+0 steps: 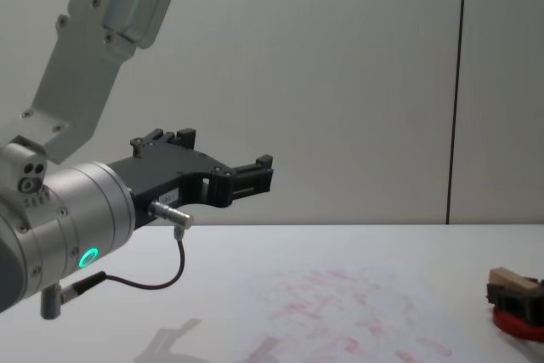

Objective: Use the one hand to pick up the stamp and affix it onto the A4 paper.

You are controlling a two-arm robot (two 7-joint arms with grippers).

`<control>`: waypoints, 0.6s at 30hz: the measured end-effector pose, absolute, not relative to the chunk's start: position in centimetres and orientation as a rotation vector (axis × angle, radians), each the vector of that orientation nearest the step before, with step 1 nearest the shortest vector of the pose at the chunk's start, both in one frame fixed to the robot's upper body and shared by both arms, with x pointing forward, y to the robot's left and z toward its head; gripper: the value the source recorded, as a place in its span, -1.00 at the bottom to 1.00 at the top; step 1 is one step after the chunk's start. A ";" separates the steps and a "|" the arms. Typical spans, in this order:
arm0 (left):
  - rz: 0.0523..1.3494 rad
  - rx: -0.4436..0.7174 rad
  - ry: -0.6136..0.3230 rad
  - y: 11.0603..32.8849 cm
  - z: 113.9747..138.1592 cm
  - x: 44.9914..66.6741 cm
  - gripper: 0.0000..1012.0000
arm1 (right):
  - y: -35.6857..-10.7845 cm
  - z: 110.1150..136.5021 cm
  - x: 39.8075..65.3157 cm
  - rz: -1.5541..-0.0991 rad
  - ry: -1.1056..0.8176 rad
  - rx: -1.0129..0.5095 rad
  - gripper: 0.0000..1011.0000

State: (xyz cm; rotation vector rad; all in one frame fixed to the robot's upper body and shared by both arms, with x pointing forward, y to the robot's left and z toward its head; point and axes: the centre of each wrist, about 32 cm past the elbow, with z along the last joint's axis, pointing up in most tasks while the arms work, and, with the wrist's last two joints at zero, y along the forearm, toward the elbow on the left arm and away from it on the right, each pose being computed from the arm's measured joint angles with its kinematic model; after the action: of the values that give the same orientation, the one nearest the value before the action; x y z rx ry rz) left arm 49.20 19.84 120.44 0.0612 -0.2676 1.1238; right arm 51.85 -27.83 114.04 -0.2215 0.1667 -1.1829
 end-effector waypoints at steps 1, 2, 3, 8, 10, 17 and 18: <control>1.124 0.061 -0.268 19.8 120.4 49.2 0.96 | -27.8 114.0 51.9 -1.184 0.164 -0.222 -0.16; 1.124 0.061 -0.268 19.8 120.4 49.2 0.96 | -27.8 114.0 51.9 -1.184 0.162 -0.222 -0.23; 1.124 0.061 -0.268 19.8 120.4 49.2 0.96 | -27.8 113.9 51.9 -1.184 0.160 -0.223 -0.28; 1.124 0.061 -0.268 19.8 120.4 49.2 0.96 | -27.7 113.8 52.0 -1.187 0.144 -0.224 -0.55; 1.124 0.061 -0.268 19.8 120.4 49.2 0.96 | -27.6 113.8 52.0 -1.188 0.137 -0.223 -0.56; 1.124 0.061 -0.268 19.8 120.4 49.2 0.96 | -27.2 114.2 52.1 -1.179 0.098 -0.209 -0.56; 1.124 0.061 -0.268 19.8 120.4 49.2 0.96 | -27.2 114.3 52.1 -1.176 0.095 -0.206 -0.56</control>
State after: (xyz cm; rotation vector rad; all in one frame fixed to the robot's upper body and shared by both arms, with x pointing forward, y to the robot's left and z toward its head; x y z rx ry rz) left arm 49.20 19.84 120.44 0.0612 -0.2676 1.1237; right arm 52.06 -27.17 114.33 -0.2065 0.0946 -1.1763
